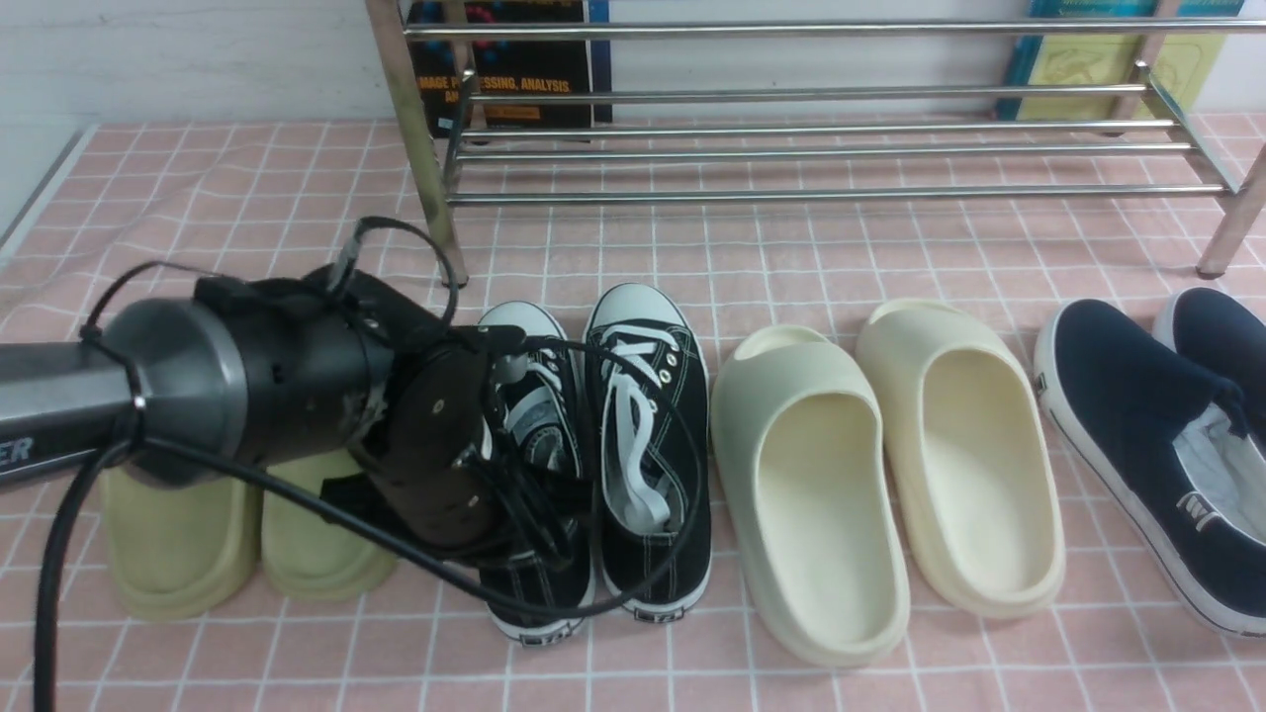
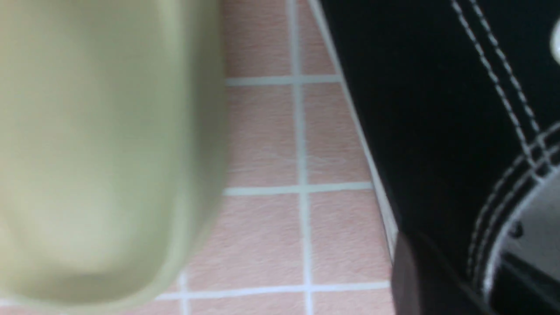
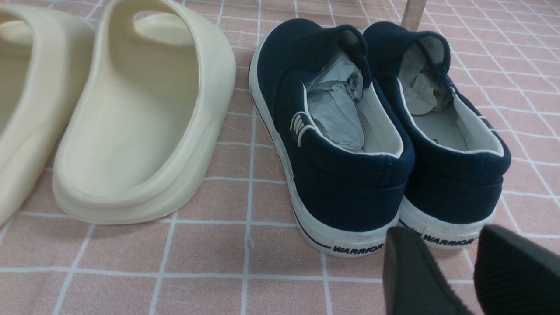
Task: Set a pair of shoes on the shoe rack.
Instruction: Use the left arm to grab the shoe closest to it, then use the left arm to put a shoe into the shoe rack
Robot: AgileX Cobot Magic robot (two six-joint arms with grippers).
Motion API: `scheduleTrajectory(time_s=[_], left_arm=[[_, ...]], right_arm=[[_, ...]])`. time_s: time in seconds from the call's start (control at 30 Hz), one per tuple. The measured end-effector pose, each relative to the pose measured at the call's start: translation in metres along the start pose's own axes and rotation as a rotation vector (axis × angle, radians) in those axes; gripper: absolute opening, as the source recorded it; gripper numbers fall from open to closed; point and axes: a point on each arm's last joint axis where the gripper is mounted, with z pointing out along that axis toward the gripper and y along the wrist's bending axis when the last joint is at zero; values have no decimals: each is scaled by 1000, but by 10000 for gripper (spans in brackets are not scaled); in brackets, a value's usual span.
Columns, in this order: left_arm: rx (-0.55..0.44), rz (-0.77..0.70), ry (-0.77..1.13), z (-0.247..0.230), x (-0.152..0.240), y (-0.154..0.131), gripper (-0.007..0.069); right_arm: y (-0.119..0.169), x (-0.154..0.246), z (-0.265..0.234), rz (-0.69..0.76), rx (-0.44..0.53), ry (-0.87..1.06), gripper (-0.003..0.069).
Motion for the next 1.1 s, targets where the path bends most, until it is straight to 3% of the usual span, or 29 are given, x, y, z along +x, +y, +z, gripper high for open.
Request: scheduleTrajectory(time_s=[0.3,0.7,0.93,1.1], left_arm=[[4,-5,-161,-83,-33,1,18],[19,-13,-419,-137,-77,-6,18],[-1,-62,-471,-127,-97,-5,18],[29,-153,-481,-91,-120,11,18]], right_arm=[[0,0,0,0,0,0,237],[0,0,0,0,0,0,237],[0,0,0,0,0,0,237],[0,0,0,0,0,0,237]])
